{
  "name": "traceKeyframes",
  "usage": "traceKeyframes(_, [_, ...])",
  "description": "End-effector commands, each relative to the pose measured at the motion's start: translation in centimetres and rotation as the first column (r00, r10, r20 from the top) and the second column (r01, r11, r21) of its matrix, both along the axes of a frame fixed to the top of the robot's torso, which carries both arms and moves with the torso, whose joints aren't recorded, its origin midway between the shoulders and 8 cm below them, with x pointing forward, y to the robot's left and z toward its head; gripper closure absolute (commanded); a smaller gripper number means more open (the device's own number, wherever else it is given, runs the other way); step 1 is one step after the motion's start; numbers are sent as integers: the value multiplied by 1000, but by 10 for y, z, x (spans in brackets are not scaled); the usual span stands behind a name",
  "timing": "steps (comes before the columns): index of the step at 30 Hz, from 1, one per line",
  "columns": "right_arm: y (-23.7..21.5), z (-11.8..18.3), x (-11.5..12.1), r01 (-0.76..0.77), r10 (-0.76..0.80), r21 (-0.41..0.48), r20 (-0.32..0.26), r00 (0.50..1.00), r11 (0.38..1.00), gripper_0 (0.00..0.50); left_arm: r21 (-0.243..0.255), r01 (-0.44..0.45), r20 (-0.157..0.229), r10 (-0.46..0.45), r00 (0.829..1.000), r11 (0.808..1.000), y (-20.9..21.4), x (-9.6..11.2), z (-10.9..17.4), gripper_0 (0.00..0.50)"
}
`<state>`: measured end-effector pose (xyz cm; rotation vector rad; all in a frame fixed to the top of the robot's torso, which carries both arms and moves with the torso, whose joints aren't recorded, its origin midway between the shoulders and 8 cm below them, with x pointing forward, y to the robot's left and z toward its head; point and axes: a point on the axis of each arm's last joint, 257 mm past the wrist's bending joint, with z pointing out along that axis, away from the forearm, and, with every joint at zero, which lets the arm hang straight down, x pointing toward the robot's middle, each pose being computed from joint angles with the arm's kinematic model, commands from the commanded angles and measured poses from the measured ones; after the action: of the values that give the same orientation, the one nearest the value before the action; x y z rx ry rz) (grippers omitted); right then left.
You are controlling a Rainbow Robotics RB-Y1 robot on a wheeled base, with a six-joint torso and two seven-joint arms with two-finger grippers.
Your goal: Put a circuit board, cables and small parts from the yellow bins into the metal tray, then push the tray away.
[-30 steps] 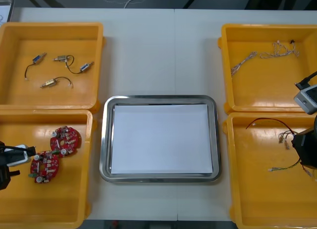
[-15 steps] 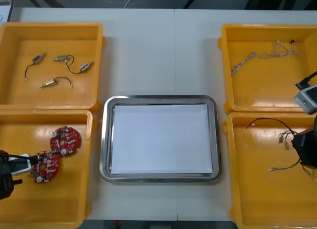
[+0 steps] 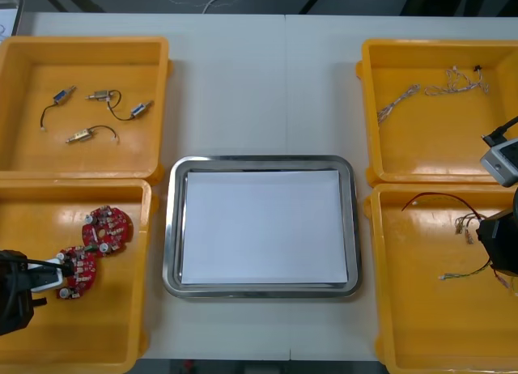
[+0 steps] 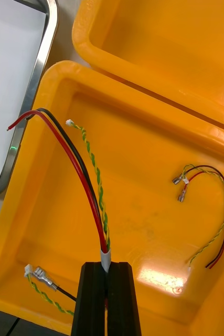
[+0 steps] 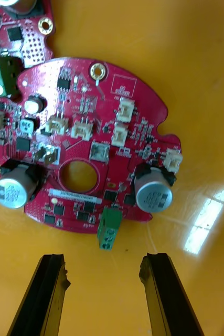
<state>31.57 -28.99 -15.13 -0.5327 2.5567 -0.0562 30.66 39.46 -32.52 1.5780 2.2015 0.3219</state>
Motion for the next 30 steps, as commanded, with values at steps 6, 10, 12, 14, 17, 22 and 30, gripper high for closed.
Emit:
traceKeyframes(6, [-1,10,2,-62,64,-70,31,997,996,500,-22,-16,-10,16,1000,1000,-14,-4,-12,85])
traceKeyframes(10, [-1,10,2,-62,64,-70,31,997,996,500,-22,-15,-9,15,1000,1000,-16,-4,-14,113])
traceKeyframes(12, [-1,10,2,-62,64,-70,31,997,996,500,-22,-17,-9,16,1000,1000,-16,-3,-14,115])
traceKeyframes(14, [-1,10,2,-62,64,-70,31,997,996,500,-20,-17,-6,16,1000,1000,-17,-3,-15,122])
traceKeyframes(17, [-1,10,2,-62,64,-70,31,997,996,500,-15,-14,-11,14,1000,1000,-17,-3,-17,148])
traceKeyframes(22, [-1,10,2,-62,64,-70,31,997,996,500,-13,-12,-10,12,1000,1000,-18,-2,-19,176])
traceKeyframes(30, [-1,10,2,-62,64,-70,31,997,996,500,-9,-6,-5,6,1000,1000,-19,1,-19,240])
